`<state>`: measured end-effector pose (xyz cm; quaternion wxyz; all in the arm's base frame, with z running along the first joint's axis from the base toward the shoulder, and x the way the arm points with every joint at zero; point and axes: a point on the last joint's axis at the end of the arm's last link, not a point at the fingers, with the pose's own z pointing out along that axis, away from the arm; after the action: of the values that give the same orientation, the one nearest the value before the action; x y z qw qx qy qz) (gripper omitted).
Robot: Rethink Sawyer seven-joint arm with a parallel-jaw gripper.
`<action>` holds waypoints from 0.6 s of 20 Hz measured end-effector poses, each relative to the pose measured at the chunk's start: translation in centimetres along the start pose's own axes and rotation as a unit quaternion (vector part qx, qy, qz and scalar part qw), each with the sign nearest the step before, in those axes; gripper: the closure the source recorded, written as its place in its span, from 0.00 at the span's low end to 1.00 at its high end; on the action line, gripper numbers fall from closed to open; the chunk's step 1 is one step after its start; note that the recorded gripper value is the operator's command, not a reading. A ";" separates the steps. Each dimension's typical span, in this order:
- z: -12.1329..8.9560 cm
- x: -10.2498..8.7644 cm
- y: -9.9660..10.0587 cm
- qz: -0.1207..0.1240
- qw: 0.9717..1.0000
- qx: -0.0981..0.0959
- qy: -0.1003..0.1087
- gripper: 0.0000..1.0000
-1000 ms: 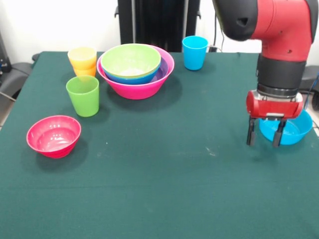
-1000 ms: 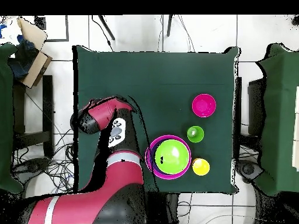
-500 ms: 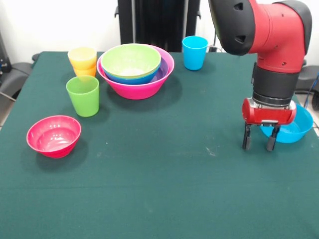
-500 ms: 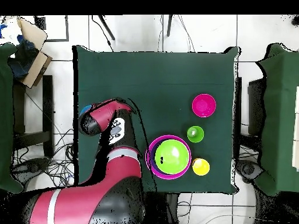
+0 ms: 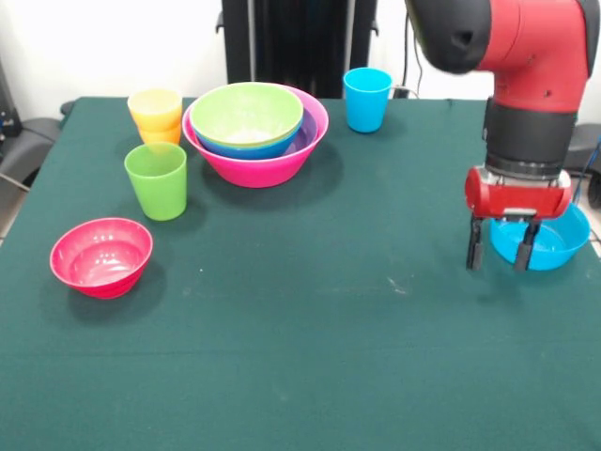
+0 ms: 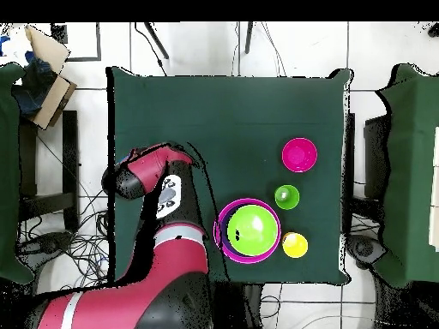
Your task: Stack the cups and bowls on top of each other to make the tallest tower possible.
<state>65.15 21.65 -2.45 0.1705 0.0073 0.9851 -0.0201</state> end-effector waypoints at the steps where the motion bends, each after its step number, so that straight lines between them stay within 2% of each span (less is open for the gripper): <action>1: -0.8 -0.3 0.0 0.000 1.000 0.000 -0.003 0.00; 3: -1.8 -0.7 -0.1 0.000 1.000 -0.001 -0.007 0.00; 5: -3.9 -1.5 -0.1 0.000 1.000 -0.002 -0.017 0.00; 12: -6.8 -2.6 -0.2 0.001 1.000 -0.004 -0.031 0.00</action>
<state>65.26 21.76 4.86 0.2013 0.0066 0.9794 -0.0165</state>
